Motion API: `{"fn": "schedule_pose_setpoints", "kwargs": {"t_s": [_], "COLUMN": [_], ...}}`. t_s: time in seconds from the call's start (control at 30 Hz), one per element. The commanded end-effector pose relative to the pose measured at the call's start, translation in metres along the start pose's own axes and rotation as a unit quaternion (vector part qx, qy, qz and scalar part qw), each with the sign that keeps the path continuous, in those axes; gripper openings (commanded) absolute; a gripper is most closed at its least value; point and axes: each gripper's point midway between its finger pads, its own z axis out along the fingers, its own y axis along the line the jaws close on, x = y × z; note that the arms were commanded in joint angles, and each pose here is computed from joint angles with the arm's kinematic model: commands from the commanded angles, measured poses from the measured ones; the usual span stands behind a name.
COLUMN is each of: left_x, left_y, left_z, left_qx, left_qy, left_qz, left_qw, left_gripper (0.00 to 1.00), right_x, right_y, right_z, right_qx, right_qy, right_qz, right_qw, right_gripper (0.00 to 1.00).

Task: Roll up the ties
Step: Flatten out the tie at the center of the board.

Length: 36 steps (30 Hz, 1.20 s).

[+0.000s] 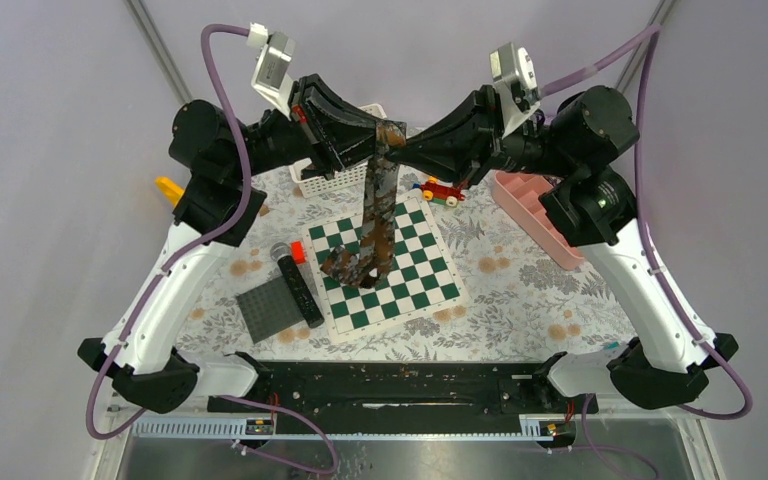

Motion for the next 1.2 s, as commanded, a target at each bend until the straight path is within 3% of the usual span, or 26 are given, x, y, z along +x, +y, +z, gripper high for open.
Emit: {"fn": "schedule_pose_setpoints", "kwargs": {"t_s": [0.0, 0.17, 0.37, 0.53, 0.73, 0.97, 1.17], "left_x": [-0.031, -0.058, -0.103, -0.14, -0.16, -0.155, -0.127], "left_y": [-0.014, -0.012, -0.016, -0.016, -0.007, 0.0, 0.01], "left_z": [0.002, 0.007, 0.005, -0.003, 0.0, 0.005, 0.009], "left_qx": [-0.001, -0.037, -0.056, -0.078, -0.074, -0.067, -0.063], "left_qy": [-0.017, -0.025, -0.075, -0.139, -0.173, -0.162, -0.116], "left_qz": [0.038, 0.033, 0.061, 0.067, 0.039, 0.016, -0.015], "left_qw": [0.999, 0.998, 0.994, 0.985, 0.981, 0.984, 0.991], "left_gripper": [0.0, 0.0, 0.0, 0.0, 0.0, 0.0, 0.0], "right_x": [-0.007, 0.004, 0.014, 0.024, 0.044, 0.044, 0.006], "right_y": [-0.001, -0.011, -0.028, -0.035, -0.031, -0.017, -0.001], "right_z": [-0.01, -0.017, -0.038, -0.06, -0.07, -0.065, -0.053], "right_qx": [0.03, 0.071, 0.16, 0.22, 0.227, 0.186, 0.134], "right_qy": [-0.012, -0.008, -0.005, 0.0, 0.019, 0.039, 0.035], "right_qz": [-0.025, -0.031, -0.052, -0.075, -0.075, -0.068, -0.08], "right_qw": [0.999, 0.997, 0.986, 0.973, 0.971, 0.979, 0.987], "right_gripper": [0.08, 0.44, 0.7, 0.74, 0.74, 0.74, 0.74]}}
